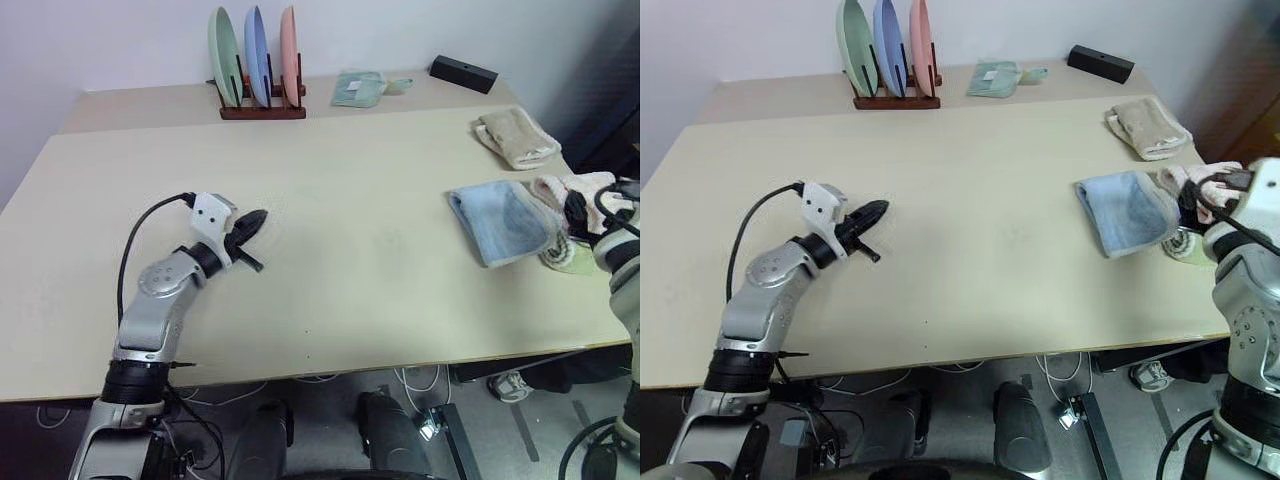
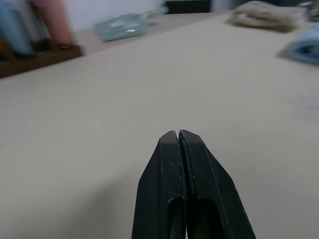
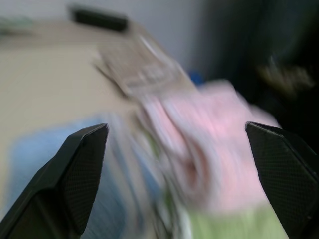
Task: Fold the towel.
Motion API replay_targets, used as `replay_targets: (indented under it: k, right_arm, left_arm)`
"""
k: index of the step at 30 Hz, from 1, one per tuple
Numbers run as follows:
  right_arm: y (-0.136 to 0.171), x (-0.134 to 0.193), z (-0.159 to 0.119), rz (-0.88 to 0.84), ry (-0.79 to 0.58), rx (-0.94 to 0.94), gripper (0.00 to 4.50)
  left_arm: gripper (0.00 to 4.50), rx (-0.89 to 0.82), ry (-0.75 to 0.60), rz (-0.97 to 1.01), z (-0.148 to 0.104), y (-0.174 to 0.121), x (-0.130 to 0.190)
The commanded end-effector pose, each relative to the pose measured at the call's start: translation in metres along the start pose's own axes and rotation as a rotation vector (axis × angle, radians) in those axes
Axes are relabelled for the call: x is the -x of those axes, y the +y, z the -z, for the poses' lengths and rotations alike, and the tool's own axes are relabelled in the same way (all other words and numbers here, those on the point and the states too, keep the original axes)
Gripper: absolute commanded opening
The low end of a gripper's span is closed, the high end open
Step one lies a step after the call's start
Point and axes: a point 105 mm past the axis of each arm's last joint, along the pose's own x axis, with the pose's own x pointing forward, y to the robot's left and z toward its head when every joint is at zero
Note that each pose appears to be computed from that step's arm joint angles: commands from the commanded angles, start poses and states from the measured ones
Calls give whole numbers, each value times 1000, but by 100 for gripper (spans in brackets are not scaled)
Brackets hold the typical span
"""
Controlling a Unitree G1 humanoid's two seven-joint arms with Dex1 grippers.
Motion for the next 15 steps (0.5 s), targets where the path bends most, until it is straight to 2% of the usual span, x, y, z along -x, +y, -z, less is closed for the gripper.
replay_targets:
  k: [1, 6, 15]
  right_arm:
    - [74, 10, -14, -444, -79, 70, 445]
    - [96, 7, 1, -621, -52, 75, 445]
    - [120, -6, 17, -711, -50, 76, 445]
  left_arm:
    - [0, -91, -3, -71, -2, 25, 19]
    - [0, -81, 7, -91, 0, 28, 32]
    - [0, -58, 29, -95, 7, 16, 47]
